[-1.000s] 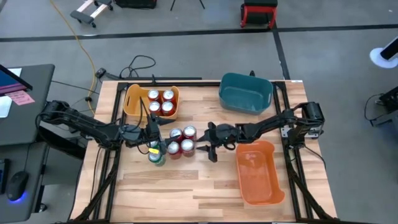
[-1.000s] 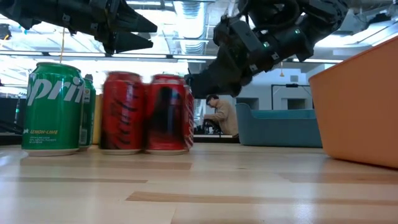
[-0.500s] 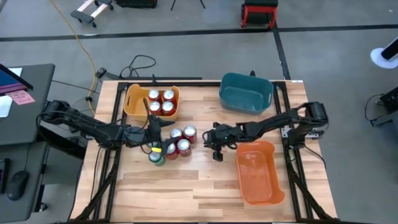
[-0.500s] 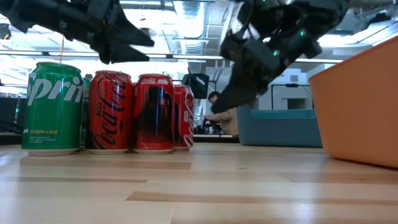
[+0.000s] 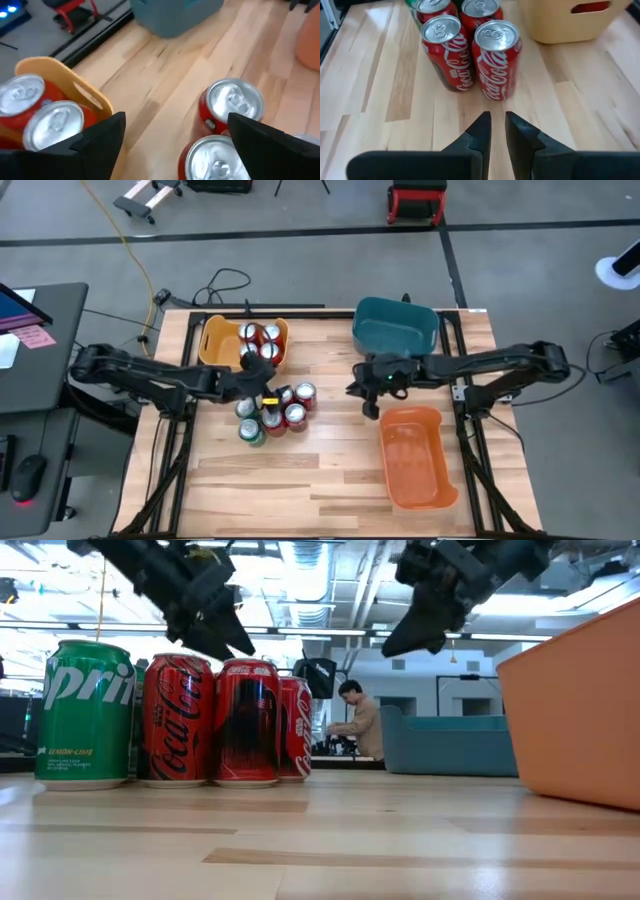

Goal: Sort soda cans
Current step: Put the top right red soda can into the blue bin

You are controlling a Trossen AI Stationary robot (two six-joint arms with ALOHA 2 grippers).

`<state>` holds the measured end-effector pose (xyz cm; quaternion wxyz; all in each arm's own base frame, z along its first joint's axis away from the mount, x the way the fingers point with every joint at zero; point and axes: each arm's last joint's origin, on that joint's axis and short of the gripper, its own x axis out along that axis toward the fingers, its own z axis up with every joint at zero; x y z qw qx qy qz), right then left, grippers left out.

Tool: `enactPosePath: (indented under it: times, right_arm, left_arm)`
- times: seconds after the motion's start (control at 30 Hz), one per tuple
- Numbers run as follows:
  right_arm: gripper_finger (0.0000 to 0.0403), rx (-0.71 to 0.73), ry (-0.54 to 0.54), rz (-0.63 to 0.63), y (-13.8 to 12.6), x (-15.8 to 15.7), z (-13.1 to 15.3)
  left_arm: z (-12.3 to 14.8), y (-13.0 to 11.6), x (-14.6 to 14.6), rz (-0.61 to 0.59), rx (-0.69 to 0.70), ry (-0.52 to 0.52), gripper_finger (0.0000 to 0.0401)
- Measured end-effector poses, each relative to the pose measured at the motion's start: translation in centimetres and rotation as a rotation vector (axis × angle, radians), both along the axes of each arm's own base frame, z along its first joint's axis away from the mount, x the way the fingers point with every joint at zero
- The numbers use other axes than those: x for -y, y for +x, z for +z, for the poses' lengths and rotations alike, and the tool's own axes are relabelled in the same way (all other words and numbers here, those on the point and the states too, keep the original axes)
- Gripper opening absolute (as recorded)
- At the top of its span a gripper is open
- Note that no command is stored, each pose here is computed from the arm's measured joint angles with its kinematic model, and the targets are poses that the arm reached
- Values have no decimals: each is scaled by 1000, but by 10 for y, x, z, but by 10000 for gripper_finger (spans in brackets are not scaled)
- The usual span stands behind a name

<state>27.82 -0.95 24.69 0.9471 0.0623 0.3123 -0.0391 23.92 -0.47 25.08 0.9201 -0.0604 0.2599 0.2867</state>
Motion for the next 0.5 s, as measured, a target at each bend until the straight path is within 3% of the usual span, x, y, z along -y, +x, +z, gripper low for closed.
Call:
enactPosePath:
  times: [0.1, 0.27, 0.5]
  right_arm:
    - [80, -14, -16, -32, -6, 3, 3]
    - [80, -61, -29, -49, -8, 4, 0]
    - [66, -57, -41, -54, -10, 8, 1]
  left_arm:
    - [14, -2, 1, -8, -61, -28, 345]
    - [15, -13, 0, -13, -235, -55, 337]
    - [13, -22, -3, -71, -379, -90, 258]
